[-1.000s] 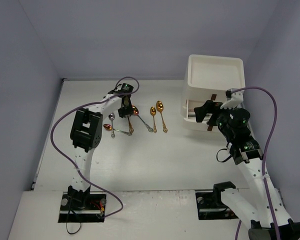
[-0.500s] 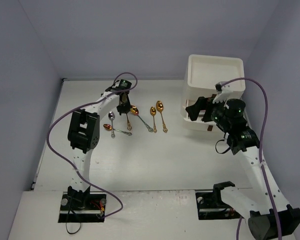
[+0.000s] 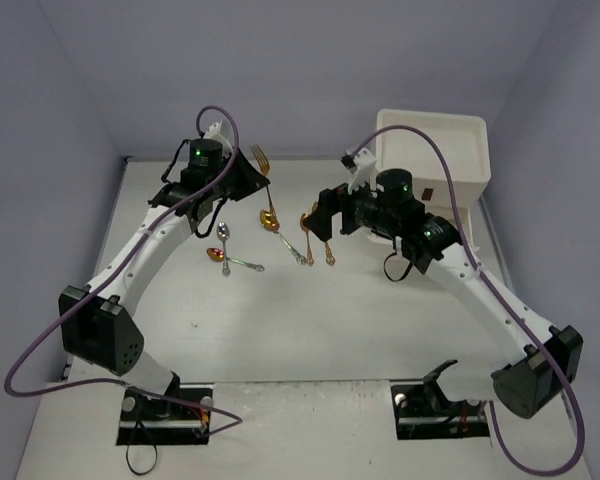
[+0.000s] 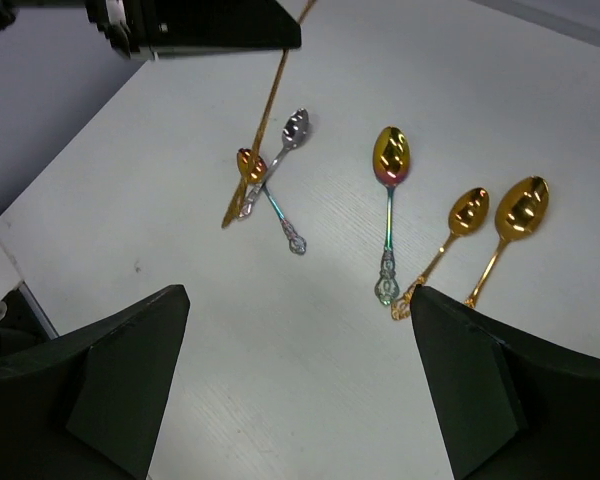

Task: Sort the eating utensils into containers

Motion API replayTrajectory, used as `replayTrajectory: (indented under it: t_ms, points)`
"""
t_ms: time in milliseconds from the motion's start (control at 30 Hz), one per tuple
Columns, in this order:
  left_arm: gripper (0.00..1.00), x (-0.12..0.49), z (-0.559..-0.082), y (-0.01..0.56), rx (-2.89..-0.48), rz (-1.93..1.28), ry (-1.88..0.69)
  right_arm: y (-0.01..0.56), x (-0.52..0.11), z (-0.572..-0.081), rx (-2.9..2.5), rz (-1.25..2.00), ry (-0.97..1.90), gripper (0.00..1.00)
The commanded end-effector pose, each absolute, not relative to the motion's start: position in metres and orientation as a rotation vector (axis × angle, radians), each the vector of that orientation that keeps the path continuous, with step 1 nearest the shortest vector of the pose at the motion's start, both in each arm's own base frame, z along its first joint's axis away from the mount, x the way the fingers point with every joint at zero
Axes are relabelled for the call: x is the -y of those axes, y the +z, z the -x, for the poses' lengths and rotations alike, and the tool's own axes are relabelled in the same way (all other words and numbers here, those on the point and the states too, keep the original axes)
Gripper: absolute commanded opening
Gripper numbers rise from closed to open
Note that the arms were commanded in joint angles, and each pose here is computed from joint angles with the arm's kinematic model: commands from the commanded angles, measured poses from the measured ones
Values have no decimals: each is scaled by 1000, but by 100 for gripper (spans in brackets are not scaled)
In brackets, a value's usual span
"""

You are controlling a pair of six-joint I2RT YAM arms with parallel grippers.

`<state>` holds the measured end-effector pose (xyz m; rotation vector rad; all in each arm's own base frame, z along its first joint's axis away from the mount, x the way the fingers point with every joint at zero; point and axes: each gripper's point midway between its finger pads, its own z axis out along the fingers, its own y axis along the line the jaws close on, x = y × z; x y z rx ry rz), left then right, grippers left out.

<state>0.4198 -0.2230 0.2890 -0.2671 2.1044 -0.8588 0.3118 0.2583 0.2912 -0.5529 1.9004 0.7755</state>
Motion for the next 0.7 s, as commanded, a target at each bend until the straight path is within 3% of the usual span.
replayTrajectory:
  t_ms: [0, 467, 667]
  points:
    - [0, 245, -390, 343, -1949, 198, -1062, 332, -291, -321, -1757, 606, 793, 90]
    - [0, 244, -341, 372, -1841, 192, -1151, 323, -354, -329, -1769, 625, 800, 79]
    - [0, 244, -331, 364, -1861, 171, -1120, 329, -360, -330, -1752, 590, 776, 57]
